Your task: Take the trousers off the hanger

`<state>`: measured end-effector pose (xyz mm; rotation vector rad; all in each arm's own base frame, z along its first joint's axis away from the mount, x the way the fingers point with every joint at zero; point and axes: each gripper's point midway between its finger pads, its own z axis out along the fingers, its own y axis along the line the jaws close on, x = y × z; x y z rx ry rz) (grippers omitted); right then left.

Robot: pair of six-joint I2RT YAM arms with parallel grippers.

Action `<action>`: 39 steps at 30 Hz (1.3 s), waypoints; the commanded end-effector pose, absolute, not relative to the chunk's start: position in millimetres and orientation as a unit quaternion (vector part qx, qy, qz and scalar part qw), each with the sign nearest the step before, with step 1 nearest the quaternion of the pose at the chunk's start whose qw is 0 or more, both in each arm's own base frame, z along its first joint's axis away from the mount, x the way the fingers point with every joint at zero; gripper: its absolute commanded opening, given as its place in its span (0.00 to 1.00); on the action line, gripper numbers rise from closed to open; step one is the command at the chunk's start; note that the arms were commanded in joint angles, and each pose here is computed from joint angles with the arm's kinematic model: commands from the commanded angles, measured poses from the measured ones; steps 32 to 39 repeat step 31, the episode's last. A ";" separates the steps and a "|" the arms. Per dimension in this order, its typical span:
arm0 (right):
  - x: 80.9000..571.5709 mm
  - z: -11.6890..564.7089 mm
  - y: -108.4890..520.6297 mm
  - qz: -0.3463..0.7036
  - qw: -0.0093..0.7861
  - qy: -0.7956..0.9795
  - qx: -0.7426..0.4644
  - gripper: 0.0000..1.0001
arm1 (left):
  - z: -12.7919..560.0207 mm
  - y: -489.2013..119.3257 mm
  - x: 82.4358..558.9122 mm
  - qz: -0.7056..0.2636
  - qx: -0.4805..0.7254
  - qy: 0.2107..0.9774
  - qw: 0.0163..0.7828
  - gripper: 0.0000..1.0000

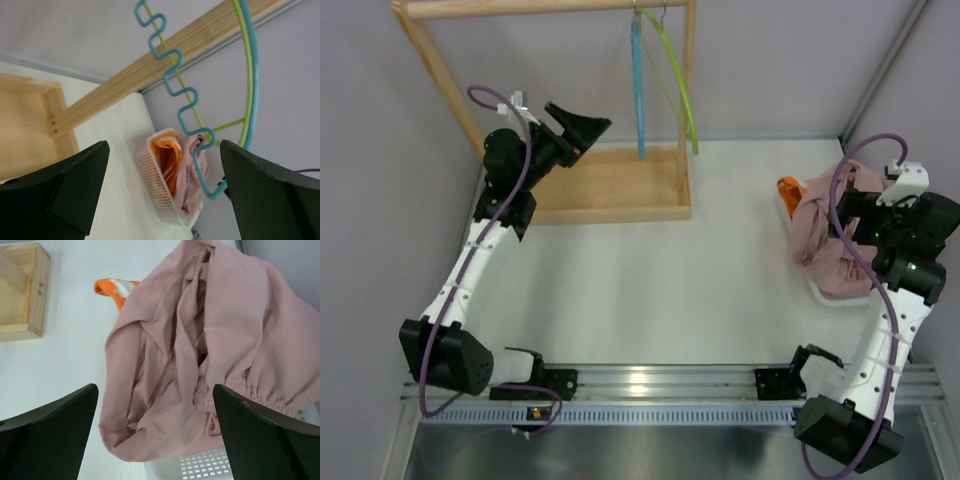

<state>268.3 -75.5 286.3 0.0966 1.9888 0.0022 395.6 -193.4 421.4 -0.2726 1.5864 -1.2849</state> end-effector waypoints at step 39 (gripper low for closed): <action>269.1 238.0 96.0 0.208 0.495 0.827 -0.170 0.99 | 247.0 -30.9 281.3 -0.193 -0.034 0.907 0.372 0.99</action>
